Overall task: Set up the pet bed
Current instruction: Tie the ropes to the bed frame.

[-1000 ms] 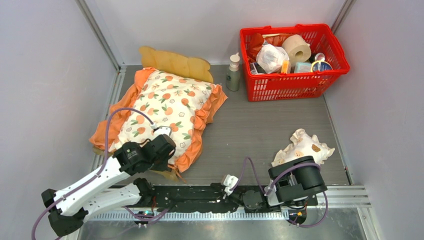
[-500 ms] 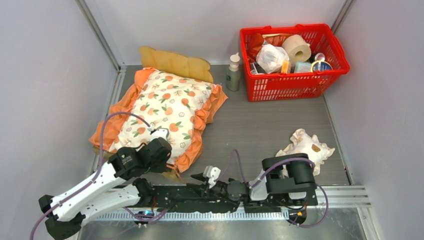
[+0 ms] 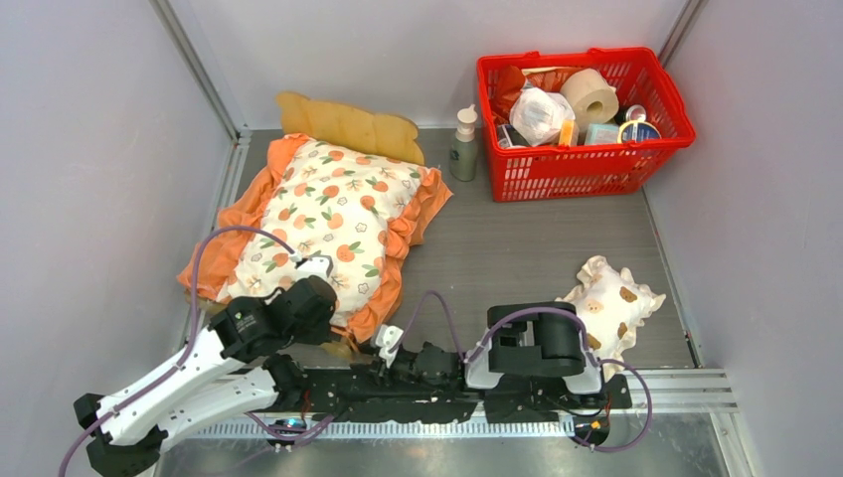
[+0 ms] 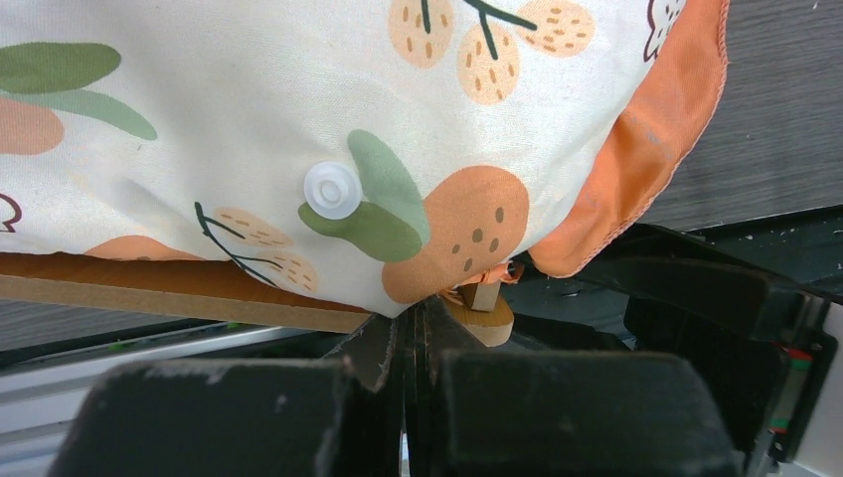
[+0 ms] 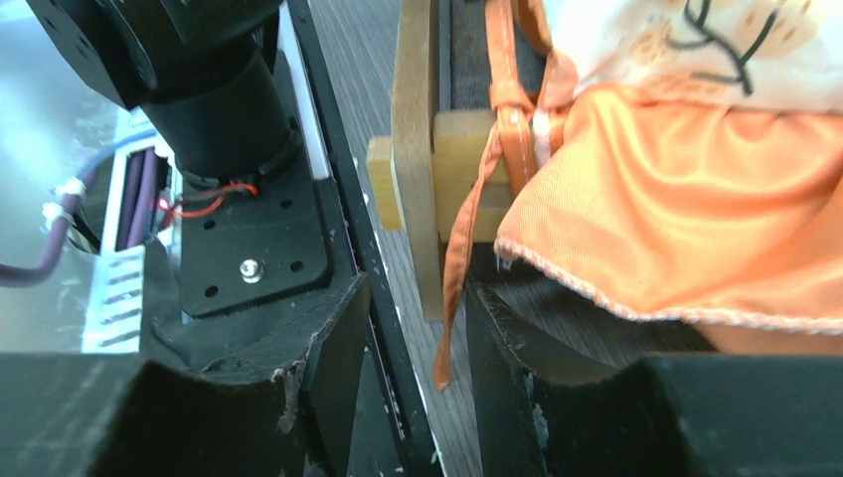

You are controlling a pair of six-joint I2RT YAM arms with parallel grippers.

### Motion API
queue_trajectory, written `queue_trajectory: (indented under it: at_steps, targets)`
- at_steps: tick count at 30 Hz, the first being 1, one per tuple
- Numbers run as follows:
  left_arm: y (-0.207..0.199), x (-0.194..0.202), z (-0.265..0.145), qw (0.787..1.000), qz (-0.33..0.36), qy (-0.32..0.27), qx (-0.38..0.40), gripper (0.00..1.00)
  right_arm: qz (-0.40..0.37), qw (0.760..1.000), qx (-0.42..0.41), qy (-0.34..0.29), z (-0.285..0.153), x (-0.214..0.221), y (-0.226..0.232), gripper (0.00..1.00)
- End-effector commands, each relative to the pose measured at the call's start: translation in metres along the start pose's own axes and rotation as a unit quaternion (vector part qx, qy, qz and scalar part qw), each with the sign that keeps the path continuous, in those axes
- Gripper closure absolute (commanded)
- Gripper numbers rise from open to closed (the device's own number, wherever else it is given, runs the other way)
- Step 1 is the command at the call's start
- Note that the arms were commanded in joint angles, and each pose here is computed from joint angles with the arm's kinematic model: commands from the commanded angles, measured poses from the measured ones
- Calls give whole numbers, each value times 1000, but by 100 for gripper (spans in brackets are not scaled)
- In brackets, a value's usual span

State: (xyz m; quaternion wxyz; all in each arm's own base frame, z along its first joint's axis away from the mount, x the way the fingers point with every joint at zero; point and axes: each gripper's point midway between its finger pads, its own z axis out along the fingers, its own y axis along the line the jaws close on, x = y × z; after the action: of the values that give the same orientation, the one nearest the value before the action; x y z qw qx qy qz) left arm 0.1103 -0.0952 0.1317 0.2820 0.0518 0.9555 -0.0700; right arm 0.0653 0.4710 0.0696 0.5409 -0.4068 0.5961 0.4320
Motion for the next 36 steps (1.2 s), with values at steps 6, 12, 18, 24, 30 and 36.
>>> queue_trajectory:
  at_steps: [6,12,18,24,30,36]
  targets:
    - [12,-12,2,999,-8,-30,-39,100,-10,1000,25,3,-3,12,-14,91]
    - [25,-27,-5,995,-28,-62,-76,100,18,998,65,14,-24,21,-30,95]
    - [36,-27,-7,991,-41,-75,-99,100,28,993,103,46,-42,39,-39,95]
    - [50,-23,-9,987,-51,-77,-133,100,31,991,111,68,-46,50,-35,95]
    - [40,-30,-14,990,-48,-93,-92,90,38,991,117,46,-49,35,-36,95]
    - [29,-45,-37,991,-49,-113,-43,46,71,994,84,-17,-56,-24,-24,46]
